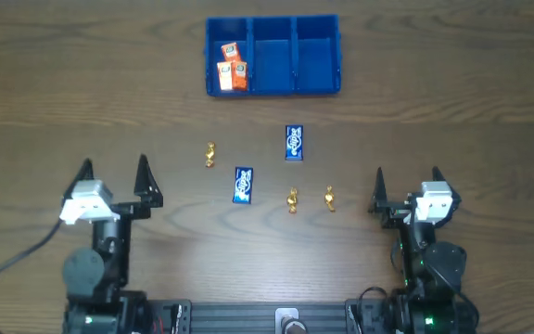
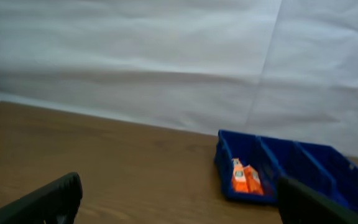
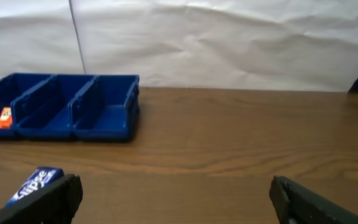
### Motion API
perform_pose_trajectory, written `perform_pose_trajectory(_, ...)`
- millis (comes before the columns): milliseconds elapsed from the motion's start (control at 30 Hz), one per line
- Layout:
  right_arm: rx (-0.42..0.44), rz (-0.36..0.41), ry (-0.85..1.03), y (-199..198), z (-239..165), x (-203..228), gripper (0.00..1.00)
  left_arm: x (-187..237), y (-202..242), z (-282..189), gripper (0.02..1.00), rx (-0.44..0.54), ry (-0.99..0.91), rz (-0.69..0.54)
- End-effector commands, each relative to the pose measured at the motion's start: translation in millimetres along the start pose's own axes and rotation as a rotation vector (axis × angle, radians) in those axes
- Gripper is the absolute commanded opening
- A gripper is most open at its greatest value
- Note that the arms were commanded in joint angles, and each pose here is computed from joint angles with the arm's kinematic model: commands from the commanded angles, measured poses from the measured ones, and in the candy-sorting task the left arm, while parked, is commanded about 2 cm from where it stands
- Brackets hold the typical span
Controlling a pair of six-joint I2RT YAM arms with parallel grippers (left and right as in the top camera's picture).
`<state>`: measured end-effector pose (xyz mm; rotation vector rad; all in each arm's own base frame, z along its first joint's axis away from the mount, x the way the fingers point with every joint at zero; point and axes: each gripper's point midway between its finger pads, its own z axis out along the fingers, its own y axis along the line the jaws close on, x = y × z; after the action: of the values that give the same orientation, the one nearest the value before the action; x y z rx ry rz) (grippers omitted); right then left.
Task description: Sort Candies Into Trays
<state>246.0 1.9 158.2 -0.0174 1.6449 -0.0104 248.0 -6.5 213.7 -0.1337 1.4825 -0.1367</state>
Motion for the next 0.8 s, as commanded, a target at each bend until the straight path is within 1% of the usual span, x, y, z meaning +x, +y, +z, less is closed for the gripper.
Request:
perform_pose_trajectory(33, -0.003, -0.011, 0.004, 0.1, 0.0, 1.9, 0.998, 41.9, 7.3, -5.1, 0.998, -0.008, 0.099, 0.027)
perform_pose_trajectory(100, -0.003, -0.011, 0.004, 0.1, 0.0, 1.9, 0.998, 69.5, 12.2, -9.5, 0.998, -0.026, 0.213, 0.036)
perform_pose_trajectory(133, -0.003, -0.011, 0.004, 0.1, 0.0, 1.9, 0.998, 76.1, 13.3, -11.0, 0.998, -0.029, 0.241, 0.039)
perform_pose_trajectory(600, -0.002, -0.011, 0.003, 0.0, 0.0, 1.7, 0.998, 76.8, 13.4, -11.1, 0.998, -0.03, 0.244, 0.039)
perform_pose_trajectory(633, 0.018, -0.011, -0.003, -3.5, 0.0, 0.0, 0.998, 76.8, 13.4, -11.1, 1.0, -0.03, 0.244, 0.039)
perform_pose_trajectory(700, 0.014, -0.01, -0.039, -2.8, -0.2, -8.8, 0.998, 76.8, 13.4, -11.1, 0.998, -0.03, 0.244, 0.039)
perform_pose_trajectory(733, 0.013, 0.004, -0.049, -2.7, -0.3, -11.2, 0.998, 76.8, 13.4, -11.1, 0.998, -0.03, 0.244, 0.039)
perform_pose_trajectory(767, 0.011, 0.093, -0.059, -2.8, -0.3, -13.5, 0.998, 76.8, 13.4, -11.1, 0.998, -0.03, 0.244, 0.039)
perform_pose_trajectory(800, 0.011, 0.161, -0.057, -3.1, 0.0, -14.1, 0.998, 76.8, 13.4, -11.1, 0.996, -0.03, 0.244, 0.039)
